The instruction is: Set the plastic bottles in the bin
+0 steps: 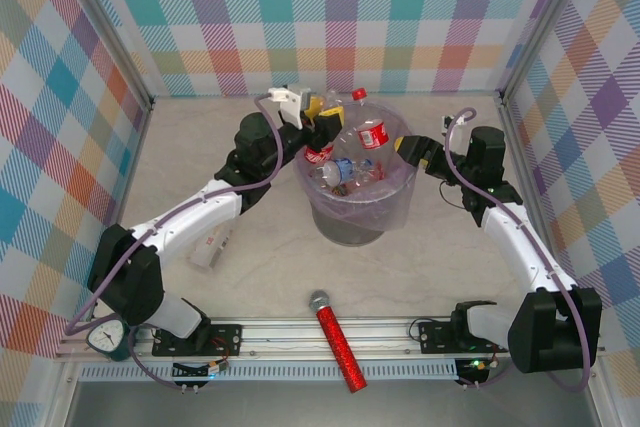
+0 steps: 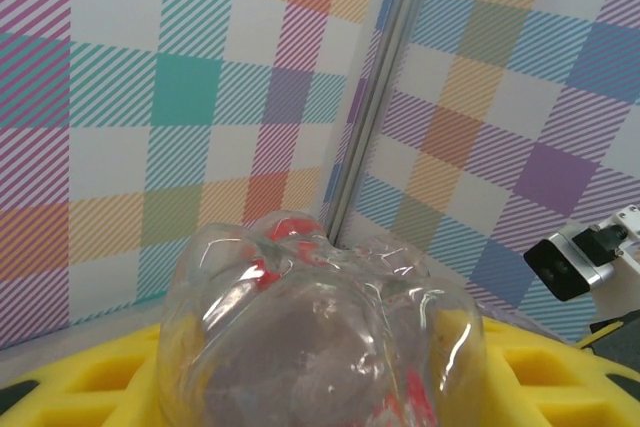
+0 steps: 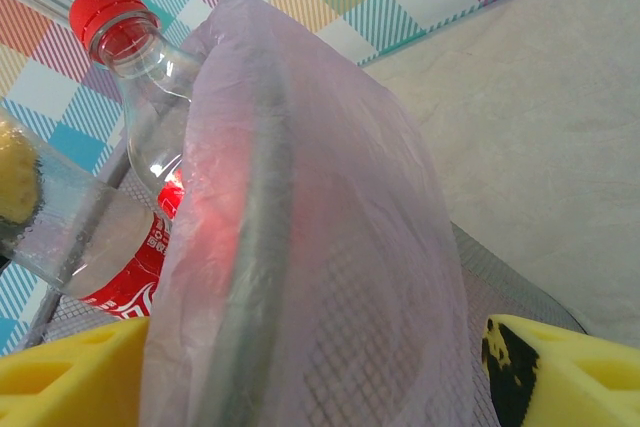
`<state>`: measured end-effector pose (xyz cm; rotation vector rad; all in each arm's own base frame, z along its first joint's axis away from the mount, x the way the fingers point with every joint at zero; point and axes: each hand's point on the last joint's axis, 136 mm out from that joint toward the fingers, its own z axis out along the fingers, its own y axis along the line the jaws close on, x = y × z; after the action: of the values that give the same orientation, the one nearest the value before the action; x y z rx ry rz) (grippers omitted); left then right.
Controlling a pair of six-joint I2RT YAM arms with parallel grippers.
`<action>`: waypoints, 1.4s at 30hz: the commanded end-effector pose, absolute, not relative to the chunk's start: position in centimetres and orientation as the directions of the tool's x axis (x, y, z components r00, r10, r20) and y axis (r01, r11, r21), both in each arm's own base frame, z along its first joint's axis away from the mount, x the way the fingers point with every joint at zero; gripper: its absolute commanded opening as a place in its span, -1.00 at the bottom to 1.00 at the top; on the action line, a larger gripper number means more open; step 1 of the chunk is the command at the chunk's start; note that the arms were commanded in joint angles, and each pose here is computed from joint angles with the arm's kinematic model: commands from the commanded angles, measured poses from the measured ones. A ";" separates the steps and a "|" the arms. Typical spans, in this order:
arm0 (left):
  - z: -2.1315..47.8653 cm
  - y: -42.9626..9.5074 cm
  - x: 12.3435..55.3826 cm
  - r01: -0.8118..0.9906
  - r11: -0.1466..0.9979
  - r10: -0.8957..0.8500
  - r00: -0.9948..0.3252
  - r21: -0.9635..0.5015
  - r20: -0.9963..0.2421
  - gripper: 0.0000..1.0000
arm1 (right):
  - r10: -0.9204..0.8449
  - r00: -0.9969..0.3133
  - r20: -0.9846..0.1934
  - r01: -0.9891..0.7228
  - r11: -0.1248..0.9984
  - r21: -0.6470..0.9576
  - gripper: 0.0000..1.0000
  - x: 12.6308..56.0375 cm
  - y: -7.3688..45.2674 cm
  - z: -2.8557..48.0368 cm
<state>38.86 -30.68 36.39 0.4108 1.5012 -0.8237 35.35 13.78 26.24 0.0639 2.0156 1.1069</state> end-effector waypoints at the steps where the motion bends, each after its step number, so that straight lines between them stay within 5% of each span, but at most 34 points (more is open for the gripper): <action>1: 26.5 -31.2 39.0 0.634 0.724 -0.027 -0.369 -0.273 -0.929 0.14 | 0.382 -0.651 -0.656 -0.363 0.603 0.711 0.66 35.5 14.3 27.6; 5: 30.7 -31.3 38.9 0.641 0.712 -0.063 -0.345 -0.285 -0.936 0.61 | 0.380 -0.650 -0.658 -0.365 0.603 0.709 0.66 35.5 14.3 27.6; 13: 40.1 -30.3 38.1 0.661 0.696 -0.174 -0.224 -0.281 -0.959 0.96 | 0.375 -0.653 -0.658 -0.368 0.602 0.709 0.66 35.4 14.4 27.6; 18: 45.5 -29.6 38.3 0.654 0.704 -0.244 -0.141 -0.275 -0.960 0.98 | 0.375 -0.655 -0.657 -0.369 0.600 0.710 0.67 35.4 14.5 27.6; 23: 47.6 -29.9 41.0 0.588 0.751 -0.257 -0.159 -0.301 -0.953 0.74 | 0.373 -0.658 -0.654 -0.369 0.598 0.712 0.66 35.5 14.6 27.5; 28: 46.6 -31.7 44.2 0.572 0.769 -0.182 -0.229 -0.284 -0.956 0.30 | 0.368 -0.661 -0.654 -0.369 0.599 0.711 0.66 35.4 14.7 27.4; 39: 32.3 -33.2 43.3 0.533 0.795 0.053 -0.536 -0.289 -0.842 -0.64 | 0.361 -0.653 -0.666 -0.368 0.617 0.696 0.67 35.2 14.5 27.5; 42: 31.0 -32.3 41.5 0.527 0.794 0.045 -0.547 -0.302 -0.836 -0.73 | 0.365 -0.656 -0.661 -0.365 0.612 0.701 0.66 35.4 14.5 27.4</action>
<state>44.42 -33.13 30.79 0.4217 2.0430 -0.6353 35.27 14.31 26.25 0.0441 2.0271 1.1183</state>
